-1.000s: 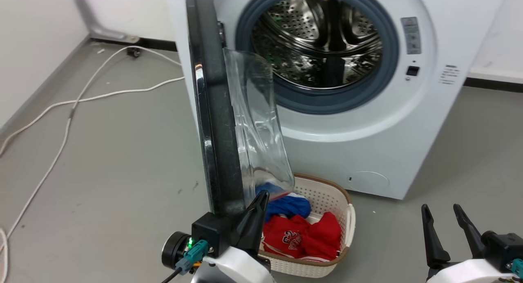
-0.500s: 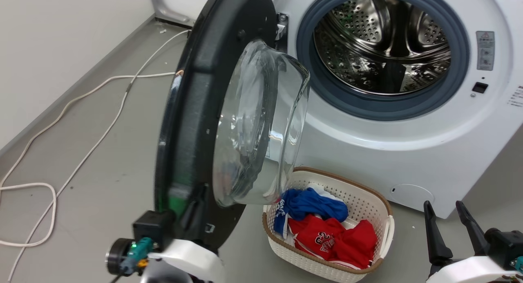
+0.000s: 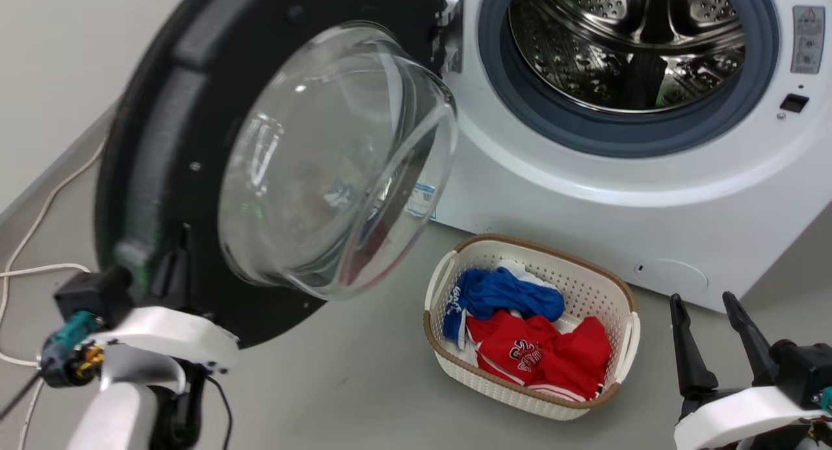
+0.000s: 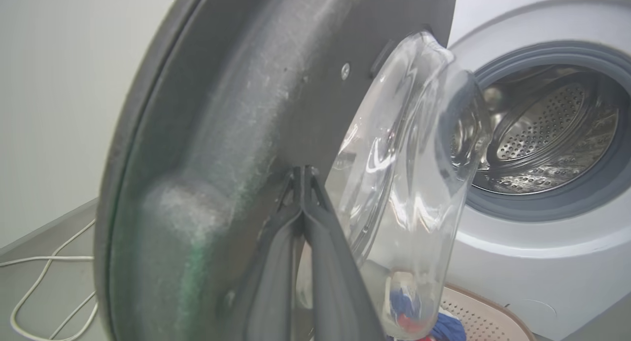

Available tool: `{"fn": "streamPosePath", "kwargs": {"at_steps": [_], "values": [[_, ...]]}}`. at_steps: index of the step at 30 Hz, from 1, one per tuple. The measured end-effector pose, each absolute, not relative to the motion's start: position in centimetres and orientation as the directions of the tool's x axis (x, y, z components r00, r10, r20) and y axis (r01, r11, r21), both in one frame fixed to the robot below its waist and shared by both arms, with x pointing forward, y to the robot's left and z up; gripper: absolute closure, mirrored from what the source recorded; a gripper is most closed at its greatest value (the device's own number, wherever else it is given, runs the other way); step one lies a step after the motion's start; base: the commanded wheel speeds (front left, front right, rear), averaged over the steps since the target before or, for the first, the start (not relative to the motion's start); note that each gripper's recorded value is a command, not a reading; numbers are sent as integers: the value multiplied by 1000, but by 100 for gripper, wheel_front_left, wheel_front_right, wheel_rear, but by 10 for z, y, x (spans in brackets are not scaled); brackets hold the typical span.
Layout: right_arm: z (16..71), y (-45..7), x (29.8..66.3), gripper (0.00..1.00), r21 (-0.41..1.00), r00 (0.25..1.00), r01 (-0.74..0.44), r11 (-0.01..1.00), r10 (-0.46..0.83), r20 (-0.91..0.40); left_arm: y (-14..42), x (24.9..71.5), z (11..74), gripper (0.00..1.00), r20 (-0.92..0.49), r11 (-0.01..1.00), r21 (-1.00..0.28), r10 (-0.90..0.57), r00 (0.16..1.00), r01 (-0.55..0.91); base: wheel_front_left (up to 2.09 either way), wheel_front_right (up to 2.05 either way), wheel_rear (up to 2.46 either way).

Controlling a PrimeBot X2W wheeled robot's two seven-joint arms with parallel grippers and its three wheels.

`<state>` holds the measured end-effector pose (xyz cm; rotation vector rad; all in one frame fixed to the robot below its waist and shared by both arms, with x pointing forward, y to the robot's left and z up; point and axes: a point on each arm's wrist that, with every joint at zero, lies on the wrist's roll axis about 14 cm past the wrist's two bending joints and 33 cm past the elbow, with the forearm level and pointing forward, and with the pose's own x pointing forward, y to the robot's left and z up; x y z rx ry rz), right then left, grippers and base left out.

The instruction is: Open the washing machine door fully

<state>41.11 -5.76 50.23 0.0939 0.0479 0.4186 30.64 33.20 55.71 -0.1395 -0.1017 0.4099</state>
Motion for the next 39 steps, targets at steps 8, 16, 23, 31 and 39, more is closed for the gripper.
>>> {"fn": "streamPosePath", "kwargs": {"at_steps": [8,16,23,31,39], "values": [[487,-67,424,0,115,923,-370,922,378,-63,385,326,552,100,47,886,-79,461,886,-456,0,0,0],[481,-69,427,0,106,924,-364,925,373,-83,422,329,542,100,15,861,-42,507,862,-506,0,0,0],[481,-68,428,0,105,923,-367,924,376,-81,438,328,539,100,12,847,-41,531,847,-531,0,0,0],[490,-67,423,0,105,925,-369,923,377,-58,432,324,543,100,44,849,-54,528,848,-526,0,0,0],[506,-79,401,0,109,935,-350,931,353,-16,396,285,539,100,87,861,-69,508,857,-503,0,0,0]]}}
